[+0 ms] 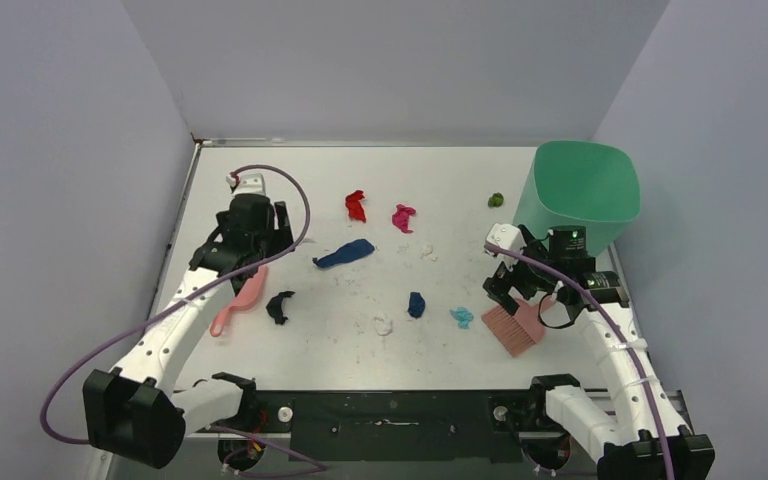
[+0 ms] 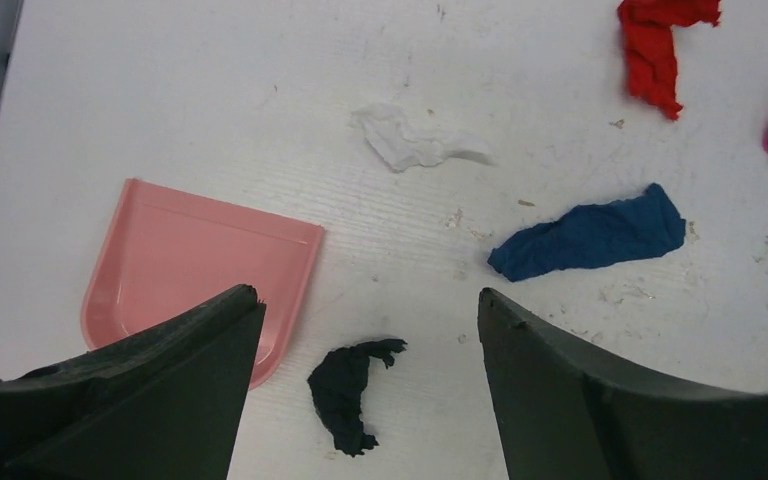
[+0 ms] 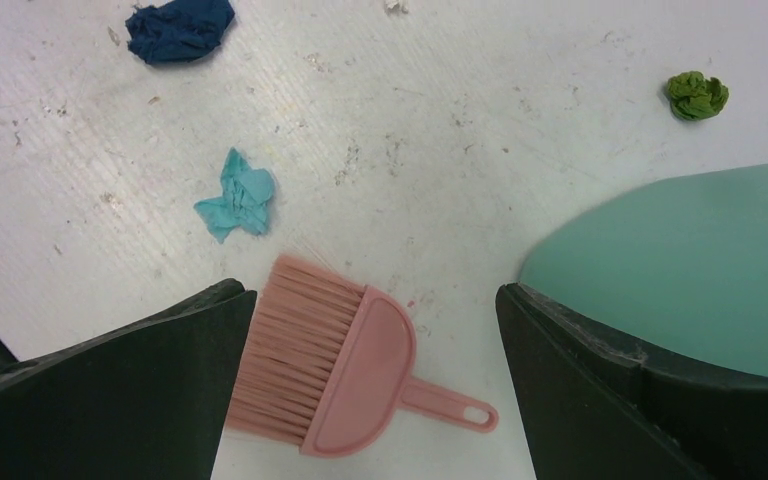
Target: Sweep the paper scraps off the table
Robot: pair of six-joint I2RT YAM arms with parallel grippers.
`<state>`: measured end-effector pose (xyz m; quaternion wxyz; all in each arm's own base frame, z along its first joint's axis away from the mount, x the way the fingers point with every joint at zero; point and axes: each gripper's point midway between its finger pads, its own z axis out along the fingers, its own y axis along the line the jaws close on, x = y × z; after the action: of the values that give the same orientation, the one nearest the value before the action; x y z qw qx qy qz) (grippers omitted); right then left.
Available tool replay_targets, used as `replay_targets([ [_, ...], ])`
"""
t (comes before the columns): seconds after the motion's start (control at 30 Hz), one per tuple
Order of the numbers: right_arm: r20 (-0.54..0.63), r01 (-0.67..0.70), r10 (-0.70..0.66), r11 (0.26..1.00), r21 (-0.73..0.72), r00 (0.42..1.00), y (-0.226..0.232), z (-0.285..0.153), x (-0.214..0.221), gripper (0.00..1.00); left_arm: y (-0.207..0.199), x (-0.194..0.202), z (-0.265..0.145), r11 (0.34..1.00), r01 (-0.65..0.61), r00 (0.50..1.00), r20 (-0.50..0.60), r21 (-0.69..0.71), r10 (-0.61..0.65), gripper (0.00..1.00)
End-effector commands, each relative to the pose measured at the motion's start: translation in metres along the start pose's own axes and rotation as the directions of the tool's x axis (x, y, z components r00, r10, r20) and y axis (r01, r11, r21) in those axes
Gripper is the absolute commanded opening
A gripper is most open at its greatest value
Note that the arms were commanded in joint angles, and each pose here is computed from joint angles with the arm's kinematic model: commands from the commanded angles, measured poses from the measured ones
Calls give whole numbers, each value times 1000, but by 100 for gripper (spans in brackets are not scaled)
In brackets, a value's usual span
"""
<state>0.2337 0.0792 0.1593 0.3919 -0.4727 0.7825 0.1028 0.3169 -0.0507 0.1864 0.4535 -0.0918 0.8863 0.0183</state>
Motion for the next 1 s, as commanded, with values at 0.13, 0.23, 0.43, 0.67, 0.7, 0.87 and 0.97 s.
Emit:
replay_targets([
  [0.13,160,-24,8,995,95,987,-18,11,-28,97,18,62,44,994,-41,968,-251,-104,13,62],
  [0.23,181,-23,8,997,80,983,-13,14,-28,98,31,80,54,989,-70,954,-297,-130,29,57],
  [0.43,175,-28,15,997,67,984,-6,23,-17,98,45,98,72,980,-87,930,-367,-177,16,52],
  [0.67,31,89,-93,989,115,995,-23,5,-10,98,48,107,82,980,-96,904,-427,-177,12,50],
  [0.7,-30,124,-121,985,120,992,-28,-1,-4,98,47,104,80,981,-96,908,-418,-169,16,53],
  [0.87,-362,287,-281,957,-39,889,-31,-30,54,95,26,74,66,990,-108,956,-282,-93,77,61],
  [0.97,-452,321,-342,939,-126,824,-37,-44,95,95,12,60,56,994,-106,972,-214,-34,96,62],
])
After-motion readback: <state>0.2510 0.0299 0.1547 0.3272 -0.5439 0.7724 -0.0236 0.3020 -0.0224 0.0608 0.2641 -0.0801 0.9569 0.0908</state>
